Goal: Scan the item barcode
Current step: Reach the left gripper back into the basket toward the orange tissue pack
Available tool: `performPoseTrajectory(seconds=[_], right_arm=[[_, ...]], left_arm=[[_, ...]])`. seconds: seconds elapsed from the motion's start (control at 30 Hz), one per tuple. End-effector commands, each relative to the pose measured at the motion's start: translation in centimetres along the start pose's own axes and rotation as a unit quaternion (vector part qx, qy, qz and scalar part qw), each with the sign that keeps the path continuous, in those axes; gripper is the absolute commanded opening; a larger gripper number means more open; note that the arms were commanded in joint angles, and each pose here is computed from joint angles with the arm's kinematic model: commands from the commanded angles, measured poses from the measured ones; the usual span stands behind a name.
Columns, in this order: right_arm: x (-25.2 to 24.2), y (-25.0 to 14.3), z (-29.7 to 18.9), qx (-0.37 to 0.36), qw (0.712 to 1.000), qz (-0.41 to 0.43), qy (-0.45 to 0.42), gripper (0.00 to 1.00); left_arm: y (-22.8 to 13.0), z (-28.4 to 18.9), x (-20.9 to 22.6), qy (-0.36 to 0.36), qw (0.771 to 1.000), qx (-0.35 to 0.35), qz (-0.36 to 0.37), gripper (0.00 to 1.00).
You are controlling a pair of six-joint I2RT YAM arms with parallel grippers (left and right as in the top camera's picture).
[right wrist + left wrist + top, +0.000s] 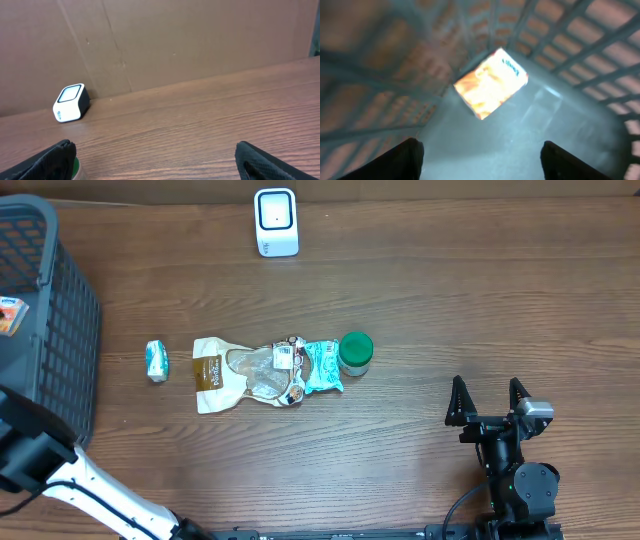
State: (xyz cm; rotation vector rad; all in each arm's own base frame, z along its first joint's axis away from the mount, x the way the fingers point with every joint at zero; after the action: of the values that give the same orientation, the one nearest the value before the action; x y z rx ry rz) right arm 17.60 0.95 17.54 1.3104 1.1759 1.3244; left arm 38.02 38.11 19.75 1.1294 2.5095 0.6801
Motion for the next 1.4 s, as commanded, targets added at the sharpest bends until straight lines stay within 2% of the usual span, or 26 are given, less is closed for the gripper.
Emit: performPoseTrajectory(seconds=[0.0, 0.23, 0.43, 0.67, 0.8, 1.0, 1.1, 1.13, 1.2, 1.27, 1.33, 1.37], right_arm=[[-0.1, -0.3, 0.0, 0.000, 1.000, -0.001, -0.003, 1.00], [-0.1, -0.3, 0.0, 0.000, 1.000, -0.001, -0.003, 1.00], [-0.1, -0.3, 0.0, 0.000, 1.000, -0.001, -0.003, 1.00], [-0.1, -0.3, 0.0, 0.000, 1.000, -0.001, -0.003, 1.00], [-0.1, -0.3, 0.0, 0.000, 1.000, -0.001, -0.003, 1.00], [-0.1, -0.3, 0.0, 0.000, 1.000, -0.001, -0.003, 1.00], [-0.1, -0.3, 0.0, 0.000, 1.000, -0.001, -0.003, 1.00], [-0.1, -0.3, 0.0, 0.000, 1.000, -0.001, -0.003, 1.00], [-0.1, -0.3, 0.0, 0.000, 1.000, -0.001, -0.003, 1.00], [-0.1, -0.3, 0.0, 0.000, 1.000, -0.001, -0.003, 1.00], [-0.1, -0.3, 0.0, 0.000, 1.000, -0.001, -0.003, 1.00], [-0.1, -0.3, 0.0, 0.000, 1.000, -0.001, -0.003, 1.00]], left_arm=[[-1.1, 3.0, -1.8, -0.019, 0.996, 0.023, 0.079, 0.77], [-1.3, 6.3, -2.9, 0.095, 0.989, 0.024, 0.114, 0.77], [-1.8, 8.7, -3.1, 0.156, 0.979, 0.027, 0.127, 0.76], [-1.7, 9.5, -3.4, 0.141, 0.982, 0.017, 0.126, 0.74], [-2.3, 10.2, -3.6, 0.126, 0.983, 0.028, 0.127, 0.66], [-3.0, 11.0, -4.0, 0.098, 0.986, 0.036, 0.127, 0.68], [-3.1, 11.0, -4.1, 0.079, 0.989, 0.039, 0.123, 0.65], [-3.2, 11.0, -4.2, 0.076, 0.989, 0.042, 0.122, 0.62], [-3.7, 11.0, -4.2, 0.075, 0.988, 0.055, 0.123, 0.49], [-4.0, 10.9, -4.1, 0.075, 0.987, 0.066, 0.123, 0.34], [-4.3, 10.3, -4.1, 0.074, 0.987, 0.077, 0.123, 0.13], [-4.2, 9.9, -4.2, 0.074, 0.987, 0.079, 0.121, 0.08]])
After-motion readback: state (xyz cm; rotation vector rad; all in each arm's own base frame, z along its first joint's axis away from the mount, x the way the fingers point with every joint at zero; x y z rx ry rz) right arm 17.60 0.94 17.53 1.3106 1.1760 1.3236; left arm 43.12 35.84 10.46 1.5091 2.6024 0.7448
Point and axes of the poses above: each gripper's point midway between its finger pads, its own z axis out along the fingers, its own x axis along the line the jaws close on, y = z × x, the point moved 7 cm from there along -z, back along the fingers, and after that the axes turned 5 degrees about -z, right-handed, at the moved point
